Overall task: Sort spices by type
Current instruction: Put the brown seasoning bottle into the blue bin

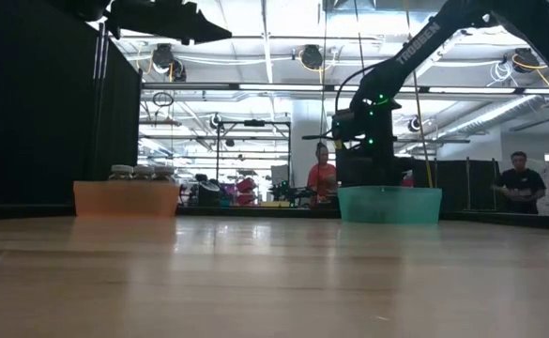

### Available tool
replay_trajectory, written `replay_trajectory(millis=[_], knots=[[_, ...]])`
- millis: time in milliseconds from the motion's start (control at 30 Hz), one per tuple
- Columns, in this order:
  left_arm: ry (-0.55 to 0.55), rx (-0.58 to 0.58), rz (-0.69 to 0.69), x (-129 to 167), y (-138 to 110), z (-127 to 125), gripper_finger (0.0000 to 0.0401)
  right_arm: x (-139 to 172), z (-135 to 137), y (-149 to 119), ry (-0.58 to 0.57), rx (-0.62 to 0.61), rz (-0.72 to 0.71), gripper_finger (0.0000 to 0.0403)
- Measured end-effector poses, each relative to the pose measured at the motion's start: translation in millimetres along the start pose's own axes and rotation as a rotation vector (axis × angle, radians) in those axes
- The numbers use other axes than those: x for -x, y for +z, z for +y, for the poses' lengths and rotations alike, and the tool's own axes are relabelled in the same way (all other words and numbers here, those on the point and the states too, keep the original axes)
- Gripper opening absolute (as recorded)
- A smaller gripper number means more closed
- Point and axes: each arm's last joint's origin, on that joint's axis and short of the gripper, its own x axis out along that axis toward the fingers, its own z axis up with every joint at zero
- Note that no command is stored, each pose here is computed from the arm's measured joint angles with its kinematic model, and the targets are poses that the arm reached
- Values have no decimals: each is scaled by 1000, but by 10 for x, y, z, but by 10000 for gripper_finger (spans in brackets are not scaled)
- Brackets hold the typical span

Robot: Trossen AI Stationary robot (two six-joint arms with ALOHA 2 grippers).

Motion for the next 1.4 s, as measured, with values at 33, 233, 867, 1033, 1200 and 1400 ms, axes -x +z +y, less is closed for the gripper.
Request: replay_trajectory(millis=[33,233,867,1033,1200,1400], knots=[[0,-1,0,0,0,0,8,0,0,3,0,8,-3,196],[0,-3,0,0,0,0,8,-26,-3,19,-5,48,-9,184],[-3,0,6,0,-7,-2,8,-217,11,-5,-68,39,85,156],[-8,5,17,-4,-21,-8,8,81,-16,-68,-64,36,30,156],[-102,36,25,-114,-132,-56,8,657,-25,-311,-58,43,-50,156],[-466,124,10,-486,-473,-387,8,1144,375,-787,-2,175,-188,156]])
